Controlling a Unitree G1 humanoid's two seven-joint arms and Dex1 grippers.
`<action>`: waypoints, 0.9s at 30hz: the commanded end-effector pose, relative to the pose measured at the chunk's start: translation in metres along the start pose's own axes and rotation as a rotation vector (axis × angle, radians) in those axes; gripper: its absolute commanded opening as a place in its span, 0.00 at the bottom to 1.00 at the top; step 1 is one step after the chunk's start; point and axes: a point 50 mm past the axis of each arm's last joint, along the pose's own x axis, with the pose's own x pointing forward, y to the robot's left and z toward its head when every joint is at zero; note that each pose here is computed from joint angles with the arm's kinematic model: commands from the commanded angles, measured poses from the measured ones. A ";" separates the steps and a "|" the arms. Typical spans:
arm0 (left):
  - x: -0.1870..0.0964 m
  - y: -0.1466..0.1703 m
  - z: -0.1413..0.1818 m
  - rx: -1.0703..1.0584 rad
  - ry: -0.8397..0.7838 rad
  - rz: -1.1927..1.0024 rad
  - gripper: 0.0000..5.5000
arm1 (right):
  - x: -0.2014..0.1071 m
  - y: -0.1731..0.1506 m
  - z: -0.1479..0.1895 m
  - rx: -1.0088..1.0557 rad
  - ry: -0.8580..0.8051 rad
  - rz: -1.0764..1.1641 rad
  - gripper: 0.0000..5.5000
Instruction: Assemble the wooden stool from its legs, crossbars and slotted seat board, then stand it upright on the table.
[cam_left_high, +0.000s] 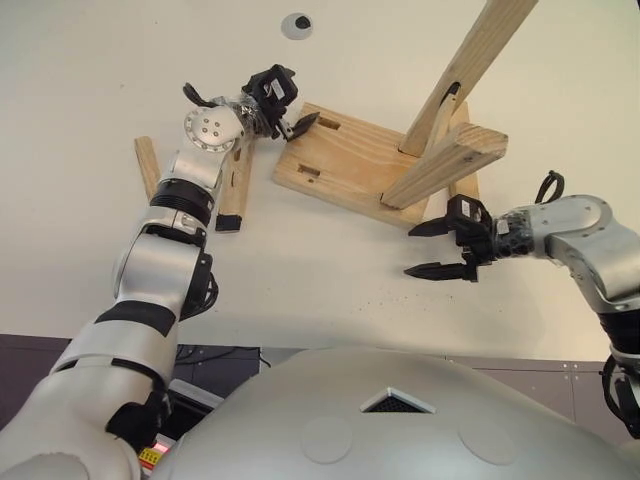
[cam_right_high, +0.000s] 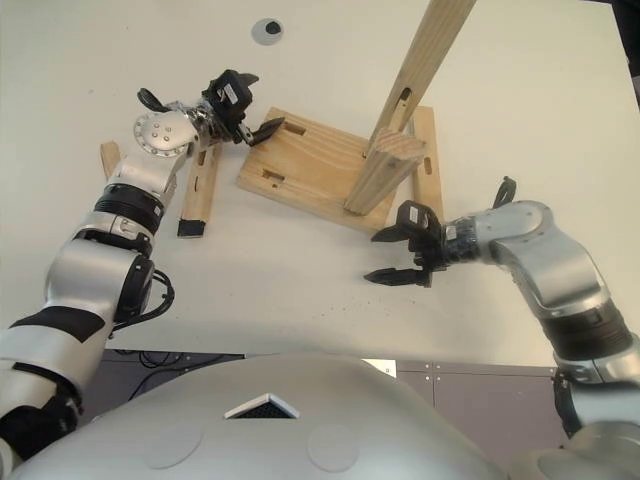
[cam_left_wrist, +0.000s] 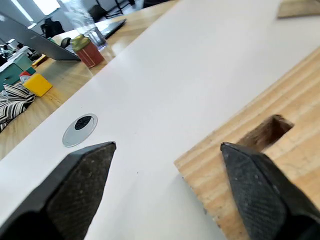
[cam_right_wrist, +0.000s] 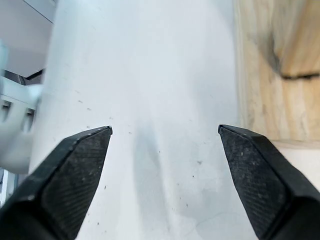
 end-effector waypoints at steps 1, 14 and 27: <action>-0.018 -0.026 -0.052 0.083 0.310 -0.194 0.70 | 0.008 -0.012 -0.010 -0.001 0.043 -0.076 0.71; -0.100 -0.081 -0.056 -0.131 0.271 -0.710 0.70 | 0.015 -0.047 0.001 0.059 -0.131 -0.357 0.71; -0.101 -0.072 0.024 -0.276 -0.028 -0.569 0.70 | 0.018 -0.051 0.020 0.088 -0.246 -0.466 0.71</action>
